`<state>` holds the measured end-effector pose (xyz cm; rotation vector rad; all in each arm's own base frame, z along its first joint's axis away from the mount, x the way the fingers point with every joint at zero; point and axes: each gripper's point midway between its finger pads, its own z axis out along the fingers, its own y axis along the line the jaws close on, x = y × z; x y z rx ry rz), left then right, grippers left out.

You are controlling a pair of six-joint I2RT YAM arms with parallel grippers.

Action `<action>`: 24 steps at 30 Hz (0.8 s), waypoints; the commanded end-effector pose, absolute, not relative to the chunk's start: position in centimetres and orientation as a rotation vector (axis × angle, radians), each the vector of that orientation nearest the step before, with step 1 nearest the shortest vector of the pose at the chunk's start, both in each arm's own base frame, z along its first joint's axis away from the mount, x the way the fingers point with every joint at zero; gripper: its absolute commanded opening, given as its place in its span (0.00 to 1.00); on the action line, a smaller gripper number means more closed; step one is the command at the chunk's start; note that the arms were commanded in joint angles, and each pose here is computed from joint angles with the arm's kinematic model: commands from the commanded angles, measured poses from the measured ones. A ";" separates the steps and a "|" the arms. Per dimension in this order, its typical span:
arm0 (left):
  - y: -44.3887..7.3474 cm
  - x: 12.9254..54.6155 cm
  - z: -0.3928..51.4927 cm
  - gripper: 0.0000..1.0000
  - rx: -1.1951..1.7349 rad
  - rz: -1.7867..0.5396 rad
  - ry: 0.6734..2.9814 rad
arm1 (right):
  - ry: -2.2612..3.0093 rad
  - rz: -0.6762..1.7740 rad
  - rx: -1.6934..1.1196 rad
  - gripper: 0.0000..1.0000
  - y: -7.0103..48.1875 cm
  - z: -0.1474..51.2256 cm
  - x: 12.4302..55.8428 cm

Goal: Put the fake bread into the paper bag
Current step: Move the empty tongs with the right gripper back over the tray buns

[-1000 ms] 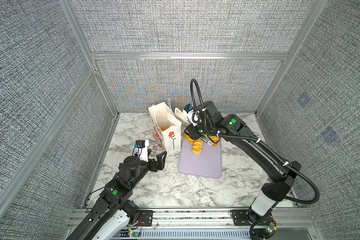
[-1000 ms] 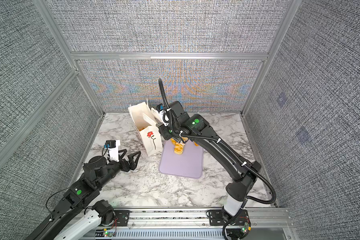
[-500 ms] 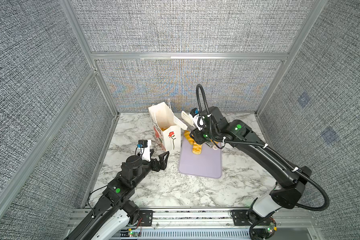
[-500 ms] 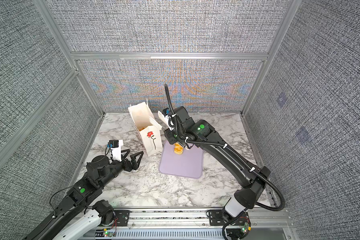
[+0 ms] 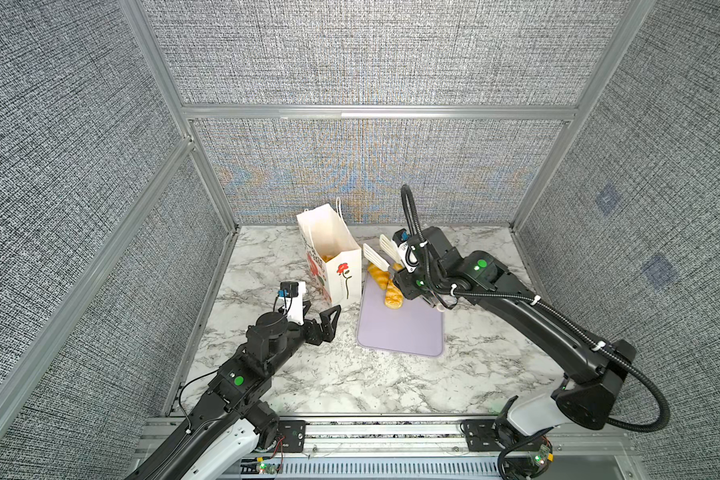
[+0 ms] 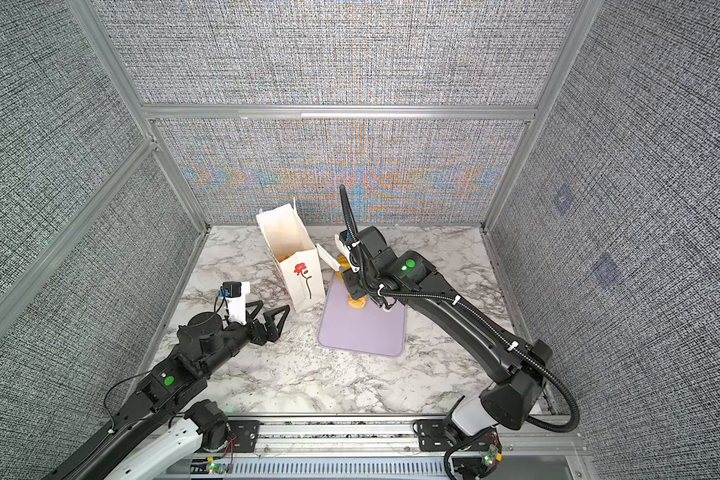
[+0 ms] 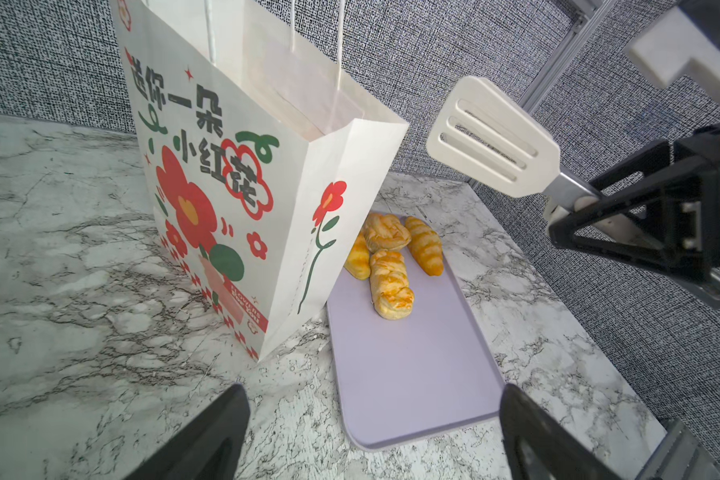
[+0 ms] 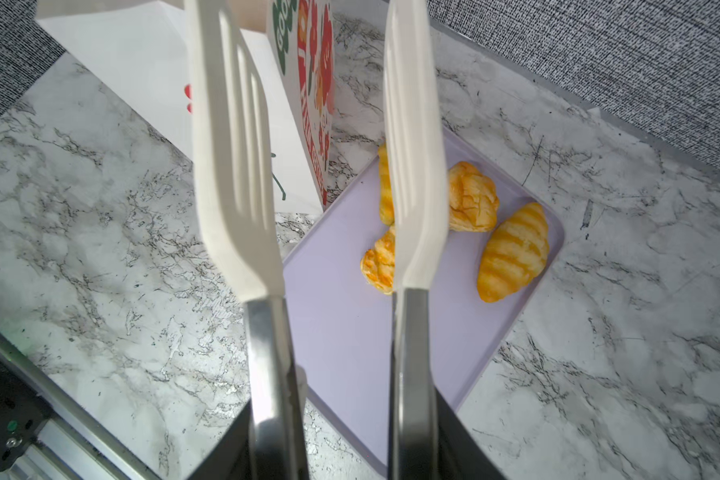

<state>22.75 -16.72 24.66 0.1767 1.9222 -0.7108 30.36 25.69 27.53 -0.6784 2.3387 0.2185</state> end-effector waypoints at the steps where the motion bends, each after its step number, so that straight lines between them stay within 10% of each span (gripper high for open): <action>1: -17.1 22.8 25.3 0.95 0.171 -0.747 1.890 | 2.356 0.183 -0.619 0.49 24.7 26.9 30.6; 24: -17.9 22.6 23.4 0.95 0.166 -0.773 1.930 | 2.685 0.029 -0.458 0.51 20.0 15.7 26.8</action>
